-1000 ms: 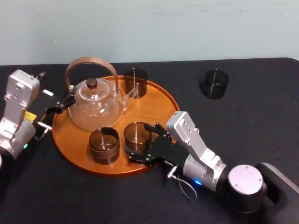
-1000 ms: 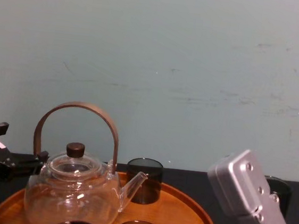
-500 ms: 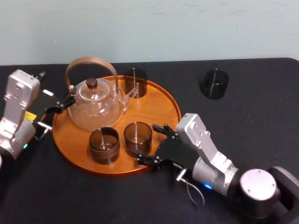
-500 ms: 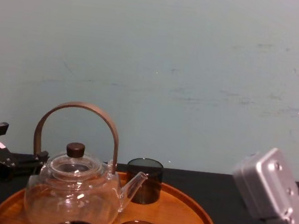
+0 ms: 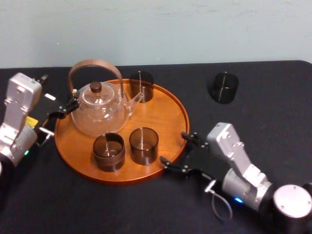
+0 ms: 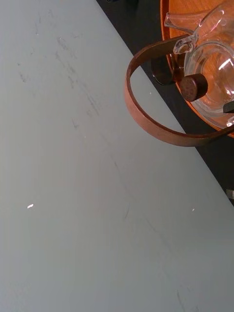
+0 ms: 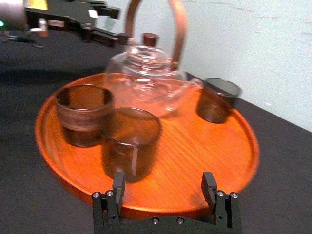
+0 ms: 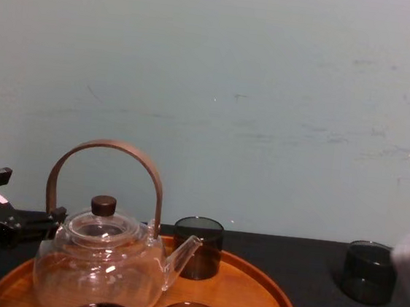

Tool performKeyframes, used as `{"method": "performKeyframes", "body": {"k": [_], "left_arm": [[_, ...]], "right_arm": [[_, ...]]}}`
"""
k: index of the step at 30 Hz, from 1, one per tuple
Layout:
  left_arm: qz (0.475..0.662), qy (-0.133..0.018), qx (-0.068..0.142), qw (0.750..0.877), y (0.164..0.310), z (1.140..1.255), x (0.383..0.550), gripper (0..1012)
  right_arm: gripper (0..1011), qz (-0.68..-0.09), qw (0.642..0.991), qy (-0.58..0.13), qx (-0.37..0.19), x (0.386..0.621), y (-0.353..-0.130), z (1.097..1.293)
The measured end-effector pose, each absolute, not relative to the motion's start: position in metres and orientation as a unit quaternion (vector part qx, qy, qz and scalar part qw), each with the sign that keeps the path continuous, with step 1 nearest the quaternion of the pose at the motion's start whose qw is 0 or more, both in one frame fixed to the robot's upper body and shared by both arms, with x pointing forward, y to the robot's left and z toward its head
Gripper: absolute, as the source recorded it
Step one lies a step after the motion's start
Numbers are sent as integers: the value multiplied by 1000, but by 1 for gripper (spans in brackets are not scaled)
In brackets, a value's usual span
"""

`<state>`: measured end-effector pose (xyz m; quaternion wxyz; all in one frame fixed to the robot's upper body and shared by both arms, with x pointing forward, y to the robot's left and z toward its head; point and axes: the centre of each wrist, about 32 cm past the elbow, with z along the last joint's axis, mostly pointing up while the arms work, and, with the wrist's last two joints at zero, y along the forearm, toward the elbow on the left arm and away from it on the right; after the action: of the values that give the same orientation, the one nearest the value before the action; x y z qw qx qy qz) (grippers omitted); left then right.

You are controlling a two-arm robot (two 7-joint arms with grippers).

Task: Pick up the glass from the table and place it on the tray.

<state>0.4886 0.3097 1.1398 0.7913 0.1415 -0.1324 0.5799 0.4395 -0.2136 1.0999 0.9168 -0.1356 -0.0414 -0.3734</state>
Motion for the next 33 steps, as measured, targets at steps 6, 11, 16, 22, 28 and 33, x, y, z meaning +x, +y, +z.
{"method": "performKeyframes", "body": {"k": [6,11,16,22,28,33], "left_arm": [[580,-132,141,791,310,1140,489,1010],[580,-132,142,791,310,1140,489,1010],[580,-132,142,791,310,1140,489,1010],[580,-132,141,791,310,1140,489,1009],[580,-132,141,791,310,1140,489,1010],[580,-132,141,791,310,1140,489,1010]], "right_arm": [[1002,-410,901,-41,-134,439,-234,1102],[1002,-443,886,-43,-133,442,-252,1106],[1002,-482,866,-42,-128,449,-271,1109],[1002,-511,850,-37,-124,457,-285,1112],[1002,-531,838,-26,-123,466,-294,1113],[1002,-544,830,-15,-120,477,-298,1115]]}}
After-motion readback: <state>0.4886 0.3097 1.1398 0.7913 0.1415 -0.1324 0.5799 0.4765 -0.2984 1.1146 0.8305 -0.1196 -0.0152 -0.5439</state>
